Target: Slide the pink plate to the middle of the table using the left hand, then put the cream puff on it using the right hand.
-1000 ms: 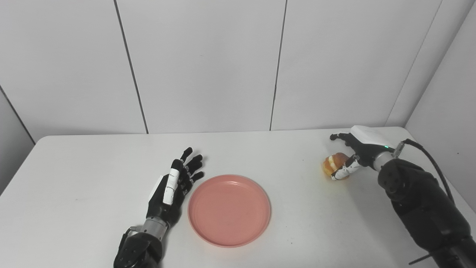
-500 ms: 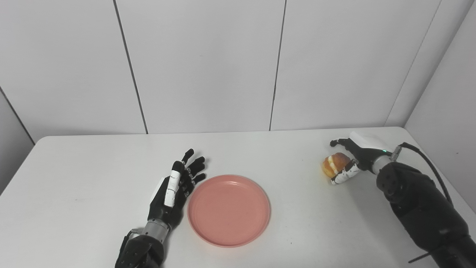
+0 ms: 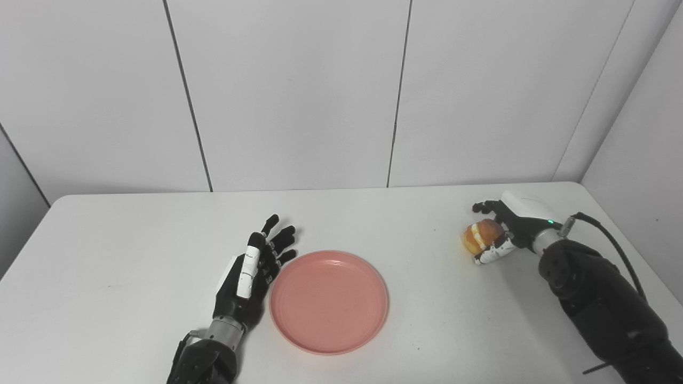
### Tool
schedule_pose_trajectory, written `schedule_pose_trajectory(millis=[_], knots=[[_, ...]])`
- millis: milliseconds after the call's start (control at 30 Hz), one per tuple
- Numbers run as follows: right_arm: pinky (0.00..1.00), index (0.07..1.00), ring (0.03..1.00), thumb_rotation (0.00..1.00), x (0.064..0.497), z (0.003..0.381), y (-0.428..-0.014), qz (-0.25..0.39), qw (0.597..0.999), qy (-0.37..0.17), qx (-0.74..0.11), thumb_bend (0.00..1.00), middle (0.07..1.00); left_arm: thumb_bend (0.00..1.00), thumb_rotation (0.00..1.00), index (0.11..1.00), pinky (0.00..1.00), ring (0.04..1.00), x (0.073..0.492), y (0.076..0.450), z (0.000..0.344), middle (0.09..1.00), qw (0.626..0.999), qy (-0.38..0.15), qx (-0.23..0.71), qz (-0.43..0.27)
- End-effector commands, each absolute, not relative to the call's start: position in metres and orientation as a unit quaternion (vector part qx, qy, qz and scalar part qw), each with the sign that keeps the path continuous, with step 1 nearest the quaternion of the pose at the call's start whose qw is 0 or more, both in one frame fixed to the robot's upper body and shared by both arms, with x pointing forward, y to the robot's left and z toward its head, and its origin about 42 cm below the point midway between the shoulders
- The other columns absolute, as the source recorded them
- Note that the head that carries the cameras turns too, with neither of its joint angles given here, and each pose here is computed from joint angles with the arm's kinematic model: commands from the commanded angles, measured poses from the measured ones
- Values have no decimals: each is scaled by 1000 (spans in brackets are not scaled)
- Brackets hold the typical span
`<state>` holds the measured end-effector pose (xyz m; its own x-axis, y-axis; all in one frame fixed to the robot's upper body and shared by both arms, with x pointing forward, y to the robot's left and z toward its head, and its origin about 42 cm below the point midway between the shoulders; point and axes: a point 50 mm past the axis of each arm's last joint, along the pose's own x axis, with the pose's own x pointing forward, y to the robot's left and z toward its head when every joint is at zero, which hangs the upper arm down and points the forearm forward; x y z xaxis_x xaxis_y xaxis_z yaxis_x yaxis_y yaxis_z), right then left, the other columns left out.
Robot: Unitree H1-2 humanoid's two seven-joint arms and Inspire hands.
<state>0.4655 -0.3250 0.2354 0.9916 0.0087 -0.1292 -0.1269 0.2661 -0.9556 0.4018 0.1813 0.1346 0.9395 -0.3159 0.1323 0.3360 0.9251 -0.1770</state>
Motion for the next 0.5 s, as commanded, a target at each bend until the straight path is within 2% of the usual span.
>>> schedule_pose_trajectory(millis=[0,200,267,300,433,467], knots=[[518,775,681,120,473,266,-326,18,794,-5,-608,925,791,809,917,956,886,925,393,179,117,891,981,-18,-104,-163],[456,726,550,15,473,259,-324,9,798,-22,-602,811,706,803,916,960,885,933,391,177,117,902,981,-15,-105,-163],[455,703,535,3,473,257,-324,7,799,-29,-600,783,686,800,919,957,880,929,391,177,117,899,981,-14,-103,-162],[455,662,525,0,474,256,-324,7,799,-30,-601,770,663,792,922,958,879,928,391,177,118,898,981,-14,-104,-162],[445,619,516,0,476,253,-324,10,799,-12,-600,751,635,792,922,956,880,927,390,176,119,897,981,-13,-104,-162],[420,579,464,0,477,252,-324,13,798,-11,-602,636,567,796,923,954,873,924,390,176,119,895,981,-13,-103,-162]])
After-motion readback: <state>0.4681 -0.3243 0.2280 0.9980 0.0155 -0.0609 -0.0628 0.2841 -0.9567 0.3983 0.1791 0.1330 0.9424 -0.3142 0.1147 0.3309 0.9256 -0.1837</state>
